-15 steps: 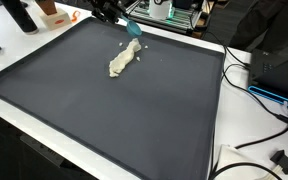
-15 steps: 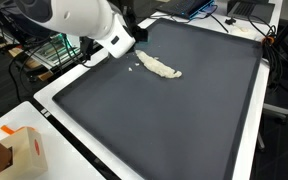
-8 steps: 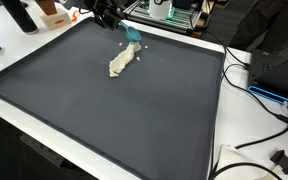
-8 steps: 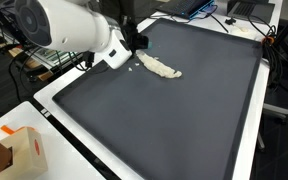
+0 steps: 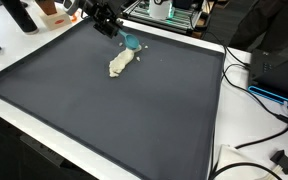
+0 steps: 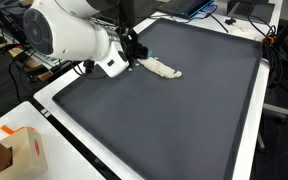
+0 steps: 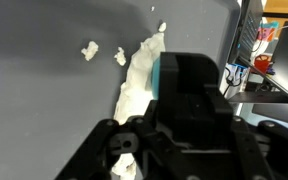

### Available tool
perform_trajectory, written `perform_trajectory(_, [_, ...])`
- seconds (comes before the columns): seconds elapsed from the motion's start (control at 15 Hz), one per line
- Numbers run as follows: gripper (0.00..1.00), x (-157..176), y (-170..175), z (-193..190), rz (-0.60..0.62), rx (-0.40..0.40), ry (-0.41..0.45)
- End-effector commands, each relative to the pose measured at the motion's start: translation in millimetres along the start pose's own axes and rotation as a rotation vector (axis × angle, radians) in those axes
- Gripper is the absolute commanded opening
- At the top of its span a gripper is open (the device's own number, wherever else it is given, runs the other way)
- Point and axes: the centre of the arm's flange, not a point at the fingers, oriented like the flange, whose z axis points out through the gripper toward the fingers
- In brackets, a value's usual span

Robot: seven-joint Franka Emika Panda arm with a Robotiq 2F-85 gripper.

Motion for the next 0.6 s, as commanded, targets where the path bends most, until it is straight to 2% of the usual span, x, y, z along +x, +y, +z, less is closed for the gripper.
perform_trajectory(0.0, [0.25,-7,22,17,0.042,-0.084,0.046])
perform_trajectory(0.53, [0.25,-20,42,25,0.150,-0.116,0.072])
